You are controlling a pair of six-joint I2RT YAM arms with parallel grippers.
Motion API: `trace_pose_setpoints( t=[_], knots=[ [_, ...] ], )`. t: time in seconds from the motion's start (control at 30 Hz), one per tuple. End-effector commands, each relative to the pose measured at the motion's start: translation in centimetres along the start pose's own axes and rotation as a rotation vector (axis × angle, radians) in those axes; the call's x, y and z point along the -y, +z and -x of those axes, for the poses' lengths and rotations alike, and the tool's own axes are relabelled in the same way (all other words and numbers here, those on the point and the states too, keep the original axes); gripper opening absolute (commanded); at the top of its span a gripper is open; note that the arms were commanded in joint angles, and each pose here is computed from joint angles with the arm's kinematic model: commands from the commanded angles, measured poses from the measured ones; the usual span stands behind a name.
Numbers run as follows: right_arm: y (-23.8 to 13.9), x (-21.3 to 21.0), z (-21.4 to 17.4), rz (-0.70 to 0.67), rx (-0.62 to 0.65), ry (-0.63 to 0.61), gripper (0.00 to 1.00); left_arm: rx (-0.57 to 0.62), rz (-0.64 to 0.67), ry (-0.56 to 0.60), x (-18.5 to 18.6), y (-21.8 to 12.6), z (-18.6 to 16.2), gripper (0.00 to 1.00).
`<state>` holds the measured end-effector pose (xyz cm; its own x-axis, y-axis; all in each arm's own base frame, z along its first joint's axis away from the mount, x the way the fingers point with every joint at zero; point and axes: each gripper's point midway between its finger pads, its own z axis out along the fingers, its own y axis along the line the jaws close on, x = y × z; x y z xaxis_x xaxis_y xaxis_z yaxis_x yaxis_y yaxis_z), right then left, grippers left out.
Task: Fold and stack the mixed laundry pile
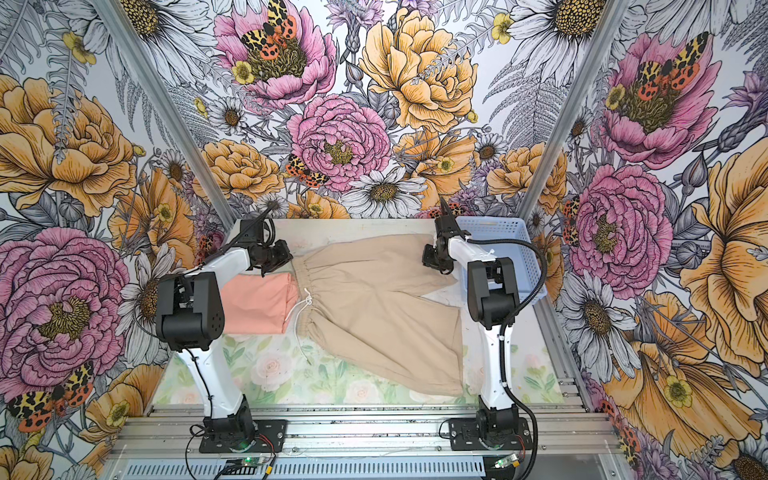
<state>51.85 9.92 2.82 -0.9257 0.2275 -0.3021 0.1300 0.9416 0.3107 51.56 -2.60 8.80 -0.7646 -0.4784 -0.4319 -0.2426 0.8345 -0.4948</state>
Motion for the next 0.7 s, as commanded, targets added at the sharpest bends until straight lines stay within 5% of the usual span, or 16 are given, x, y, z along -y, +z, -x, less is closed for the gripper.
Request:
trace_pose_setpoints(
  t=[0.0,0.33,0.53,0.67],
  knots=[
    [-0.9,2.4,-1.4,-0.108,-0.035,0.007,0.34,-0.002,-0.011,0.015,-0.3,0.3,0.7,0.00],
    [-2.5,2.7,-1.2,-0.128,-0.018,0.005,0.32,0.015,-0.029,0.008,0.6,-0.6,1.2,0.02],
    [-7.9,-1.0,-0.5,-0.023,0.060,-0.032,0.40,0.074,-0.037,0.022,2.3,-4.3,1.5,0.40],
    [-10.9,-1.8,-2.8,0.030,0.059,-0.030,0.43,0.107,-0.031,0.051,3.7,-7.9,1.0,0.53]
  ],
)
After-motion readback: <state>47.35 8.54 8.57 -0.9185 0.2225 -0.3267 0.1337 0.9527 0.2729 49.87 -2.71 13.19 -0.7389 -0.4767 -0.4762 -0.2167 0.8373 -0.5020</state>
